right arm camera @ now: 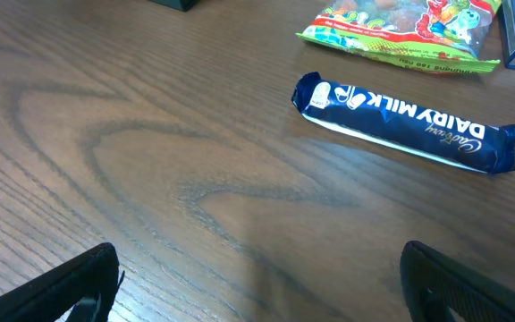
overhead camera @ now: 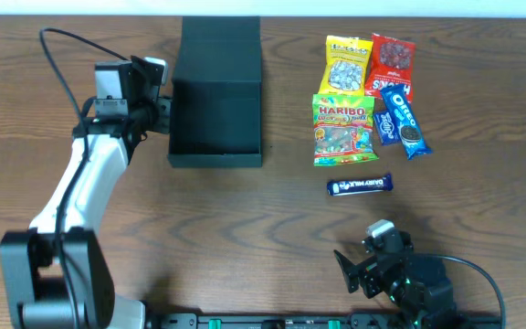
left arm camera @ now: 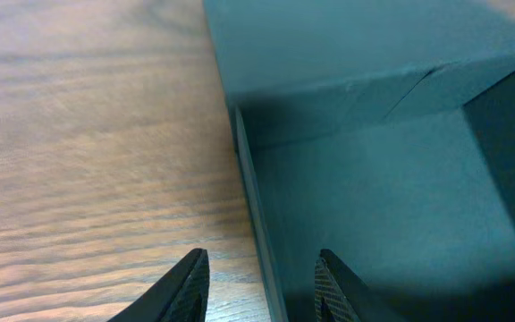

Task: Pack container
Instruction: 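Move the left gripper to the box lid and push it upright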

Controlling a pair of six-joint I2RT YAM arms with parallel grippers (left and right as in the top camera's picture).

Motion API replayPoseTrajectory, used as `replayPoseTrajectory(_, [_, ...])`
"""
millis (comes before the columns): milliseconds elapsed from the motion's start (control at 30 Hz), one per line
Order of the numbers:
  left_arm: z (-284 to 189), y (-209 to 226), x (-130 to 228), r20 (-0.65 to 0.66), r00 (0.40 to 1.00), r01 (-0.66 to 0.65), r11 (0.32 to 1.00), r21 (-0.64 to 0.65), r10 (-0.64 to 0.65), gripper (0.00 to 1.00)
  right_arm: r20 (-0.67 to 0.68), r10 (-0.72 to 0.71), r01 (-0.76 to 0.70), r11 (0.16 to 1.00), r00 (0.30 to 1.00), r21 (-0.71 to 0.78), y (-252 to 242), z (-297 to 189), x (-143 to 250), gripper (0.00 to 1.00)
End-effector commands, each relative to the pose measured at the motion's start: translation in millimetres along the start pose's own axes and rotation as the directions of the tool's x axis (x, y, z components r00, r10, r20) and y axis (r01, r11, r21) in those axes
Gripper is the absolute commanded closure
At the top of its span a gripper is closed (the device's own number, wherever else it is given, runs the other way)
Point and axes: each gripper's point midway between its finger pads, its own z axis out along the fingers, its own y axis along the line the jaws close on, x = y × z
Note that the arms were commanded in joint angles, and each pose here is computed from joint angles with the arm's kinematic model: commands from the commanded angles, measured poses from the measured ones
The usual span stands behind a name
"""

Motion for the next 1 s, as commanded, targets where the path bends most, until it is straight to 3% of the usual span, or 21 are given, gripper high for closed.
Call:
replayPoseTrajectory(0, [16, 2, 5, -0.028, 1.0, -0.001, 1.0, 0.008, 0.001, 0.59, -0.004, -0.017, 0.017, 1.0, 1.0, -0.005, 1, 1, 2, 0.01])
replayPoseTrajectory(400, [37, 2, 27, -0.095, 0.995, 0.042, 0.999, 0.021, -0.04, 0.55, -0.004, -0.017, 0.017, 1.0, 1.0, -0.005, 1, 1, 2, 0.01])
replayPoseTrajectory(500, [45, -7, 33, -0.112, 0.993, 0.053, 0.996, 0.075, -0.044, 0.55, -0.004, -0.017, 0.017, 1.0, 1.0, -0.005, 1, 1, 2, 0.01])
replayPoseTrajectory(767, [48, -18, 35, -0.119, 0.992, 0.042, 0.994, 0.104, -0.03, 0.94, -0.004, -0.017, 0.017, 1.0, 1.0, -0.005, 1, 1, 2, 0.01])
replayPoseTrajectory(967, [54, -48, 36, -0.142, 0.99, -0.003, 0.997, 0.076, 0.014, 0.94, -0.004, -0.017, 0.017, 1.0, 1.0, -0.005, 1, 1, 2, 0.01])
